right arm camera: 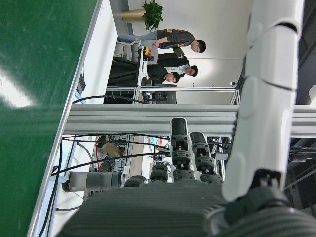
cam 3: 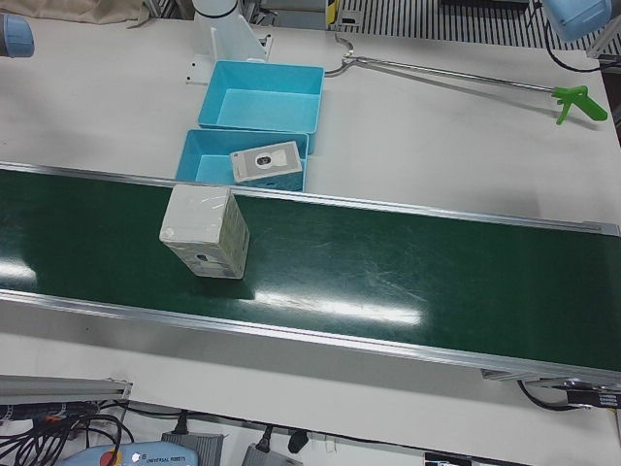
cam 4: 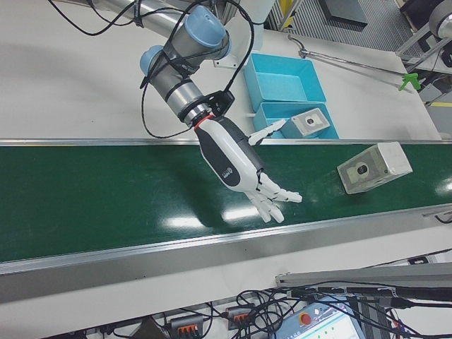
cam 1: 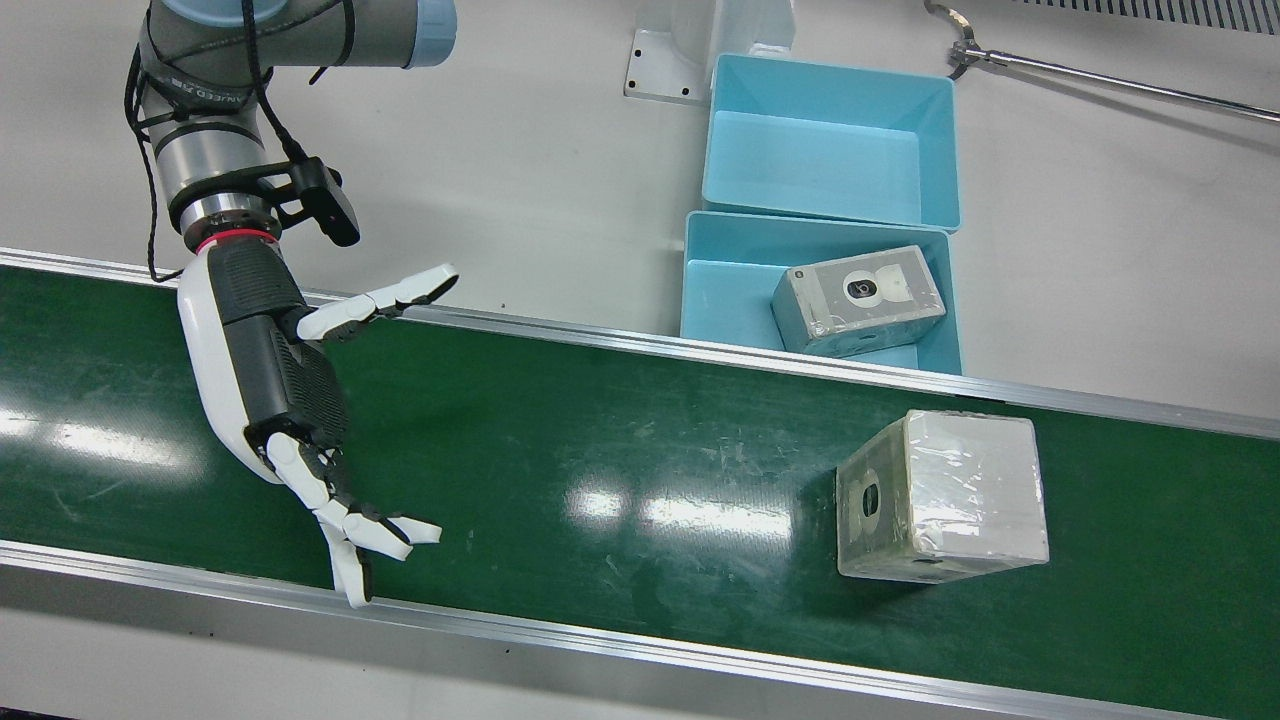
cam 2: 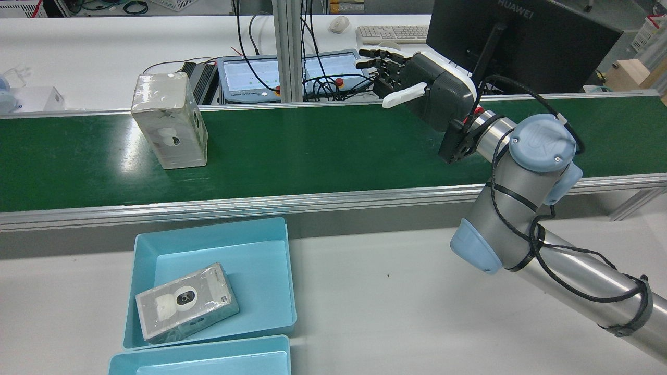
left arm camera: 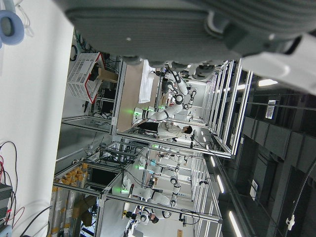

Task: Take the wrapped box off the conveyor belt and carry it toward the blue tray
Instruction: 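Move the right hand along the belt toward the wrapped white box, then advance the open right hand to the box's side and close fingers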

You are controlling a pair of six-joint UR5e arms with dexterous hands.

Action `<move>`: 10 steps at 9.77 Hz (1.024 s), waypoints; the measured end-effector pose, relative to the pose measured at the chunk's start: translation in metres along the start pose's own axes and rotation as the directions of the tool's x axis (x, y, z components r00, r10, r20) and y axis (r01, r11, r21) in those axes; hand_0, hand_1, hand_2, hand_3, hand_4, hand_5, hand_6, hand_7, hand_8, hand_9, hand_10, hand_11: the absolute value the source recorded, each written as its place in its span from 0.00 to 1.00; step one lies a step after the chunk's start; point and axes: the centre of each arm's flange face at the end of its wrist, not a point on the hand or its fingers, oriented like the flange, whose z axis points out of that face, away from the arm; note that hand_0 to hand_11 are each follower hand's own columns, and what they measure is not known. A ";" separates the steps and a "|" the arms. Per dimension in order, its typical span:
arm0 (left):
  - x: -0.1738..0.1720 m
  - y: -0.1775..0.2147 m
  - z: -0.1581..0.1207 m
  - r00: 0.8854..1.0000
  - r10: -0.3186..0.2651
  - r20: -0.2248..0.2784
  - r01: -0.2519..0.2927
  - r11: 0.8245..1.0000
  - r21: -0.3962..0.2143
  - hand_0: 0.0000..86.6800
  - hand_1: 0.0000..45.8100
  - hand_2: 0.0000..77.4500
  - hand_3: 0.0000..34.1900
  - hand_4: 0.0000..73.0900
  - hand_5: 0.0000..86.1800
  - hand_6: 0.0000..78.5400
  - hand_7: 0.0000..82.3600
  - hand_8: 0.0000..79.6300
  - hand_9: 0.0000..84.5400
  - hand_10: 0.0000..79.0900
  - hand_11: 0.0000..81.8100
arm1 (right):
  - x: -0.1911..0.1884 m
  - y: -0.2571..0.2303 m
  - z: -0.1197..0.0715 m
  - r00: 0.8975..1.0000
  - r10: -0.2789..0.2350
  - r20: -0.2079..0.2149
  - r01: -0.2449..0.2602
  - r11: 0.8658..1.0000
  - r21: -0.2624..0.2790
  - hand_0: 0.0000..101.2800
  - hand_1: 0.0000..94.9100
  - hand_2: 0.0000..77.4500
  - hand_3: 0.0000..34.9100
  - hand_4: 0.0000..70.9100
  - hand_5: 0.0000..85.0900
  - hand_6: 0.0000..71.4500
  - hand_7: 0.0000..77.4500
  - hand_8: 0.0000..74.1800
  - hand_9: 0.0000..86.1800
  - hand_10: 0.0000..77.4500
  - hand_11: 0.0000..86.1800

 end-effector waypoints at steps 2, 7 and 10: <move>0.000 0.000 0.000 1.000 0.000 0.000 0.000 1.000 0.000 0.00 0.00 0.01 0.00 0.00 0.01 0.01 0.01 0.01 0.00 0.00 0.01 | 0.019 0.003 0.011 1.000 -0.003 -0.017 0.003 1.000 -0.001 0.46 0.13 0.09 0.00 0.16 0.16 0.13 0.30 0.05 0.05 0.00 0.01; 0.000 0.000 0.000 1.000 0.000 0.000 0.000 1.000 0.000 0.00 0.00 0.01 0.00 0.00 0.01 0.00 0.01 0.01 0.00 0.01 0.01 | 0.050 0.004 0.014 0.999 -0.005 -0.038 0.005 1.000 -0.002 0.45 0.13 0.10 0.00 0.15 0.16 0.11 0.26 0.05 0.05 0.00 0.01; 0.000 0.000 0.000 1.000 0.000 0.000 0.000 1.000 0.000 0.00 0.00 0.01 0.00 0.00 0.01 0.01 0.01 0.01 0.00 0.01 0.01 | 0.051 0.004 0.014 0.999 -0.003 -0.034 0.003 1.000 -0.001 0.46 0.13 0.10 0.00 0.15 0.16 0.11 0.26 0.05 0.05 0.00 0.01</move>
